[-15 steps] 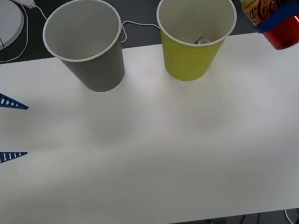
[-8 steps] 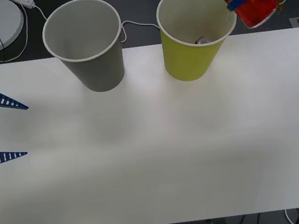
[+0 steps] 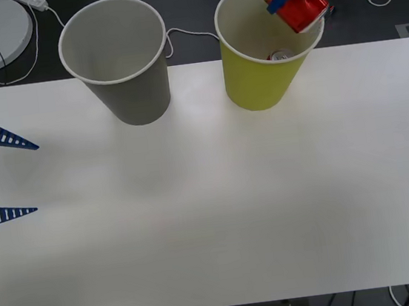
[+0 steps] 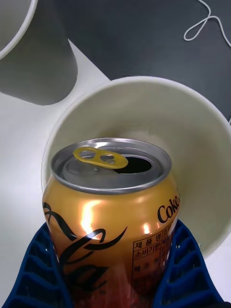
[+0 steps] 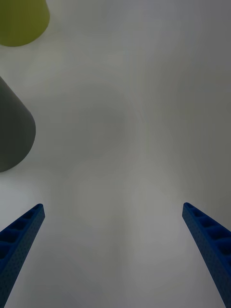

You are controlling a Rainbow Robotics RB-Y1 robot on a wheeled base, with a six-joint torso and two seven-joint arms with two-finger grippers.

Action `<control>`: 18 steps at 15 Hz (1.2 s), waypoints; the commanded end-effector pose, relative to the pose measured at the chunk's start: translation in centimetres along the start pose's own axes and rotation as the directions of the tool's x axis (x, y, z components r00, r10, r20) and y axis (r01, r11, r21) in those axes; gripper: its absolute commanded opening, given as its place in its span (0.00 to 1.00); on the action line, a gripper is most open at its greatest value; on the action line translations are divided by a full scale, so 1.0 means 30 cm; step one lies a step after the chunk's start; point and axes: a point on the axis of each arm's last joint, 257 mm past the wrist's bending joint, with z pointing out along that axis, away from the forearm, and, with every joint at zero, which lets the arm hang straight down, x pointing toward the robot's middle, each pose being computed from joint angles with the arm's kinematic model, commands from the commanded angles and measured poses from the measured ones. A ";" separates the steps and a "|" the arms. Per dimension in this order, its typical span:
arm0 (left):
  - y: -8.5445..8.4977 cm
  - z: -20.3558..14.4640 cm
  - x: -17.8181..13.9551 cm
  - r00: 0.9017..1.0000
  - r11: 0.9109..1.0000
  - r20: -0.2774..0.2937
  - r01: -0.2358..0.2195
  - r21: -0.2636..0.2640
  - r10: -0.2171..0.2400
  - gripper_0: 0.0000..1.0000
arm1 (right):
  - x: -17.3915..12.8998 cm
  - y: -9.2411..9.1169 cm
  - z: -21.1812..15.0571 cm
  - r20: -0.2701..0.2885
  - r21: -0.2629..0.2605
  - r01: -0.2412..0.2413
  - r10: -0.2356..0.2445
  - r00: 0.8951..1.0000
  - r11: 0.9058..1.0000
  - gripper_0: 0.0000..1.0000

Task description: Put the can into the green bin and the plastic bottle into the gray bin

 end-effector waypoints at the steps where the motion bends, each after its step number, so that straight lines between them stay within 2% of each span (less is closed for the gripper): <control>1: 0.000 0.000 0.000 1.000 1.000 0.000 0.000 0.000 0.000 1.00 | -0.051 0.005 0.059 0.011 0.004 -0.003 0.003 1.000 1.000 0.00; 4: 0.000 0.000 0.000 1.000 1.000 0.000 0.000 0.000 0.000 1.00 | -0.074 -0.005 0.094 0.017 0.010 -0.006 0.006 1.000 1.000 0.00; 7: 0.000 0.000 0.000 1.000 1.000 0.000 0.000 0.000 0.000 1.00 | -0.068 -0.012 0.100 0.004 0.024 0.023 -0.023 1.000 0.999 0.00; 8: 0.000 0.000 0.000 1.000 1.000 0.000 0.000 0.000 0.000 1.00 | -0.069 -0.011 0.100 0.004 0.024 0.034 -0.035 0.999 0.999 0.05; 9: 0.000 0.000 0.000 1.000 1.000 0.000 0.000 0.000 0.000 1.00 | -0.071 -0.012 0.097 0.006 0.025 0.042 -0.042 0.999 0.999 0.32; 10: 0.000 0.000 0.000 1.000 1.000 0.000 0.000 0.000 0.000 1.00 | -0.072 -0.015 0.094 0.006 0.027 0.053 -0.053 0.999 0.998 0.88; 11: 0.000 0.000 0.000 1.000 1.000 0.000 0.000 0.000 0.000 1.00 | -0.069 -0.018 0.089 0.006 0.026 0.062 -0.062 0.998 0.998 1.00; 15: 0.000 0.000 0.000 1.000 1.000 0.000 0.000 0.000 0.000 1.00 | -0.035 -0.026 0.000 -0.018 0.027 0.122 -0.121 0.992 0.992 1.00; 16: 0.000 0.000 0.000 1.000 1.000 0.000 0.000 0.000 0.000 1.00 | -0.026 -0.020 -0.034 -0.012 0.008 0.122 -0.122 0.992 0.992 1.00; 18: 0.000 0.000 0.000 1.000 1.000 0.000 0.000 0.000 0.000 1.00 | -0.032 -0.019 -0.104 0.036 -0.016 0.130 -0.130 0.991 0.991 1.00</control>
